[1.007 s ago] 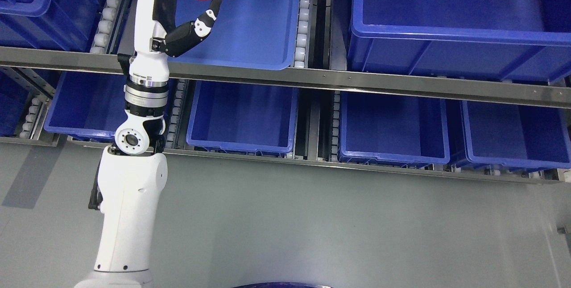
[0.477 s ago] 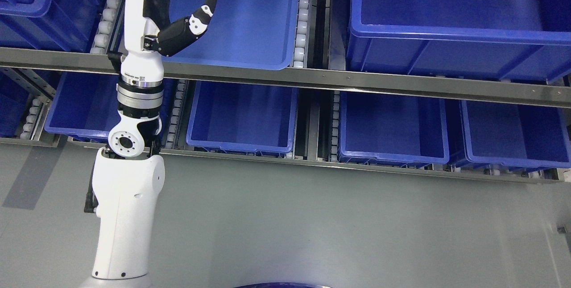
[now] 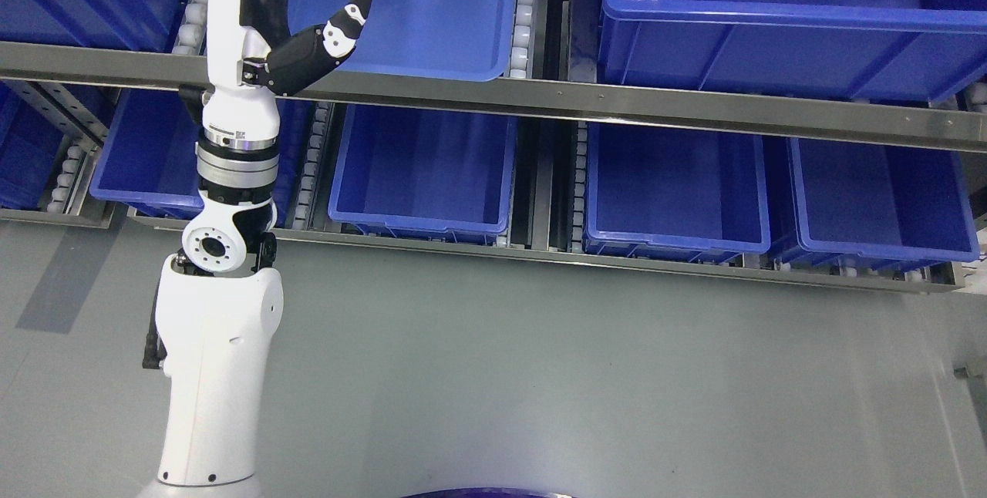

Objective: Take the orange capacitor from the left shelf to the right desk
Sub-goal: 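Hold the capacitor in the left hand while turning toward the steel table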

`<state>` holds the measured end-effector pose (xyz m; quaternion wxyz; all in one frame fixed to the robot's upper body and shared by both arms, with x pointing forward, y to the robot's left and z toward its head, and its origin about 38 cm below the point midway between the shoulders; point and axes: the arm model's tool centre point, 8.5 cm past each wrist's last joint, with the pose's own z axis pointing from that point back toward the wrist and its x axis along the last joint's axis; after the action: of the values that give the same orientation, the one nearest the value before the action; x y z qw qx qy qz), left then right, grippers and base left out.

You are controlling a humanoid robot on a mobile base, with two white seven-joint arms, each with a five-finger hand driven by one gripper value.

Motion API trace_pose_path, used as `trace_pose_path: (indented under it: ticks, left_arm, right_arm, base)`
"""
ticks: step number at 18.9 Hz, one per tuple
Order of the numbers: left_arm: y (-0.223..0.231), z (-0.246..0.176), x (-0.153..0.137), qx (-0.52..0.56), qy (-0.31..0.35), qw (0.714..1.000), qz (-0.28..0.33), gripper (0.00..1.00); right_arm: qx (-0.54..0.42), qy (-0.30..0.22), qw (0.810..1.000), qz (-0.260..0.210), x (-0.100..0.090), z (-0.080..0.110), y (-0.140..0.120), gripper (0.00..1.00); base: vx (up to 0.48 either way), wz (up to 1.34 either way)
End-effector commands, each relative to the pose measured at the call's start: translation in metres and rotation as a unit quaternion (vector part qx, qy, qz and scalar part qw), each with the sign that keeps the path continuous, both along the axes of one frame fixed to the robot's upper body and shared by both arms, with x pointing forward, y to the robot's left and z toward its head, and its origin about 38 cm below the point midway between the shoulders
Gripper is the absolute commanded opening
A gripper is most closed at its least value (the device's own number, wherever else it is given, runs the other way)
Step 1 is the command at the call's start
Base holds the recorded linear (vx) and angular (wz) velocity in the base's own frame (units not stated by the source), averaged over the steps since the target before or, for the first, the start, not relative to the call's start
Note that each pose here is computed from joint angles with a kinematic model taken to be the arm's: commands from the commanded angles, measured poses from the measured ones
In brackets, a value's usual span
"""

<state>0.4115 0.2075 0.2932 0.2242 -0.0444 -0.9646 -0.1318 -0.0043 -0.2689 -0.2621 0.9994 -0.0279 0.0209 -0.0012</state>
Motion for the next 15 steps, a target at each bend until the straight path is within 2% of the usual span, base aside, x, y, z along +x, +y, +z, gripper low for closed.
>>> trace_pose_path:
  ticks: [1, 8, 15]
  left_arm:
    - [0.0110, 0.0077, -0.0044, 0.004, -0.013, 1.000, 0.012, 0.02]
    - [0.0100, 0.0076, -0.0044, 0.004, -0.013, 1.000, 0.011, 0.02]
    - [0.0083, 0.0093, -0.0041, 0.005, -0.015, 1.000, 0.009, 0.02]
  right_arm:
    - [-0.008, -0.018, 1.000, -0.001, 0.0127, 0.0005, -0.0114, 1.00]
    - [-0.008, -0.019, 1.000, -0.001, 0.0137, 0.0005, -0.0114, 1.00]
    - [-0.008, -0.018, 1.000, -0.001, 0.0127, 0.0005, -0.0114, 1.00]
  base:
    - [-0.163, 0.07]
    - [-0.049, -0.08]
    - [-0.027, -0.38]
